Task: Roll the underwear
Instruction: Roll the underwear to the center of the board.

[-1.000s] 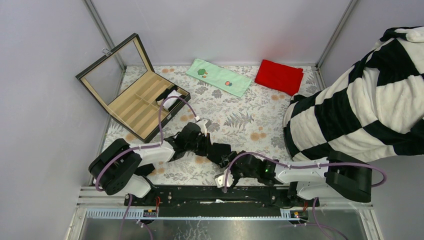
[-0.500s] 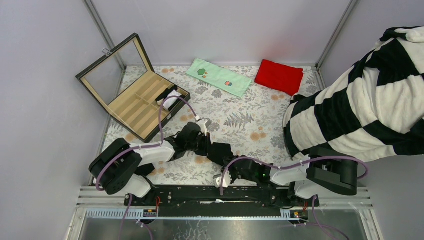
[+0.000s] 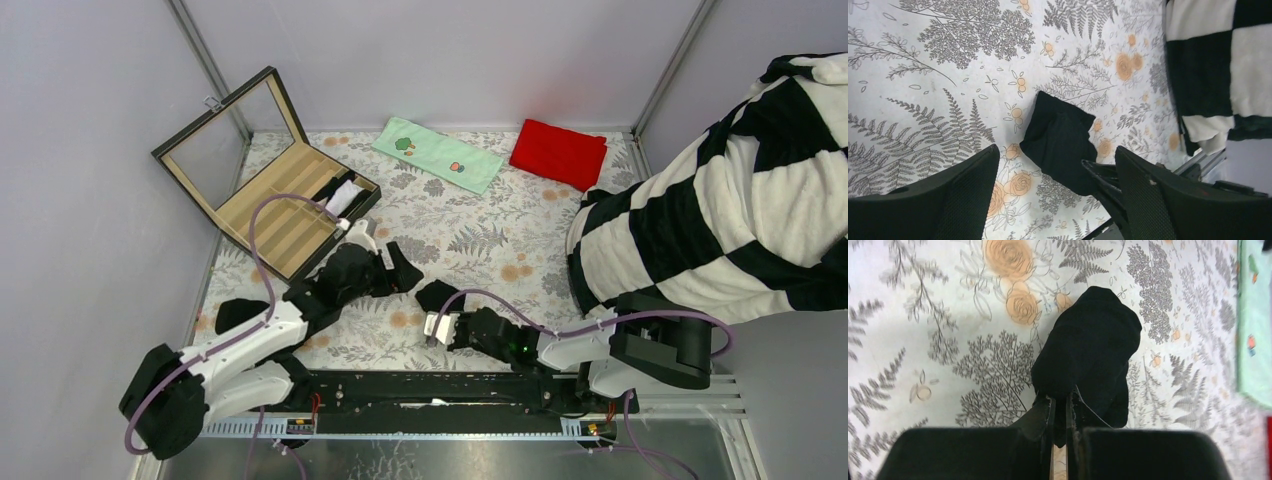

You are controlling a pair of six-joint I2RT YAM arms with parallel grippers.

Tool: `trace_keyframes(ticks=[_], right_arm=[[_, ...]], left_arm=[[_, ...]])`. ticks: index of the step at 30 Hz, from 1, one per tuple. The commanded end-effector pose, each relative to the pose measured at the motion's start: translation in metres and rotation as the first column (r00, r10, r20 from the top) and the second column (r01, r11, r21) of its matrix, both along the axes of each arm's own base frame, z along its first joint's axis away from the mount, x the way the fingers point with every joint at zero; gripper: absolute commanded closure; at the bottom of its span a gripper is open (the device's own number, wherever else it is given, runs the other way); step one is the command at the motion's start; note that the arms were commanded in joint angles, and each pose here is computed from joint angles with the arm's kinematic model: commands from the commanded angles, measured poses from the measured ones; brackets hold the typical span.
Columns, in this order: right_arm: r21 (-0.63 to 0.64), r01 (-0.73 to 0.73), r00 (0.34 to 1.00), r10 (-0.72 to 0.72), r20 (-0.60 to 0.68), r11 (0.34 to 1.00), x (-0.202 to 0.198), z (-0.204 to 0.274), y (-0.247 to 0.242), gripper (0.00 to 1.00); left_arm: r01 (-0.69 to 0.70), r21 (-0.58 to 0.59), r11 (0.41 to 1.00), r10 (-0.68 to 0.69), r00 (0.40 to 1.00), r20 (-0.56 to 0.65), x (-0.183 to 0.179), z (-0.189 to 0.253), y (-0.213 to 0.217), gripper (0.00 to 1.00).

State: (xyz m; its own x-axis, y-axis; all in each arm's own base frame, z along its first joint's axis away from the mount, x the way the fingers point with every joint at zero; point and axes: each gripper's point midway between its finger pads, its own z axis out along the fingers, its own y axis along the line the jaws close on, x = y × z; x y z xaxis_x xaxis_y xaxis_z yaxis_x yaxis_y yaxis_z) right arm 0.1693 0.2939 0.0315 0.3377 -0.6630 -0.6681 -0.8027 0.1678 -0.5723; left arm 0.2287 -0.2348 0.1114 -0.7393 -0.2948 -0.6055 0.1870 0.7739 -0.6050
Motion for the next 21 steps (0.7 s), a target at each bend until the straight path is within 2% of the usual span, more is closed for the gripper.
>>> trace_keyframes(ticks=[1,5,8,16,21], right_arm=[[0.235,0.211,0.962,-0.160,-0.220,0.949,-0.003,0.009,0.012,1.00],[0.301,0.301,0.933,-0.214,-0.288,0.905,-0.001,0.010,0.010,1.00],[0.289,0.332,0.919,-0.238,-0.315,0.898,0.000,0.007,0.013,1.00],[0.307,0.387,0.901,-0.285,-0.328,0.870,0.007,0.010,0.024,0.99],[0.341,0.403,0.893,-0.284,-0.348,0.849,0.007,0.014,0.030,0.99]], left_arm=[[-0.099,0.018,0.995,0.100,0.993,-0.065,-0.007,-0.016,0.020,0.09],[-0.032,-0.061,0.998,0.024,0.991,-0.131,-0.023,-0.029,0.005,0.06],[-0.033,-0.120,0.992,0.014,0.987,-0.159,-0.026,-0.033,-0.004,0.04],[-0.210,-0.203,0.956,0.158,0.956,-0.247,-0.011,-0.032,-0.008,0.02],[-0.228,-0.237,0.945,0.160,0.949,-0.273,-0.011,-0.036,-0.012,0.05]])
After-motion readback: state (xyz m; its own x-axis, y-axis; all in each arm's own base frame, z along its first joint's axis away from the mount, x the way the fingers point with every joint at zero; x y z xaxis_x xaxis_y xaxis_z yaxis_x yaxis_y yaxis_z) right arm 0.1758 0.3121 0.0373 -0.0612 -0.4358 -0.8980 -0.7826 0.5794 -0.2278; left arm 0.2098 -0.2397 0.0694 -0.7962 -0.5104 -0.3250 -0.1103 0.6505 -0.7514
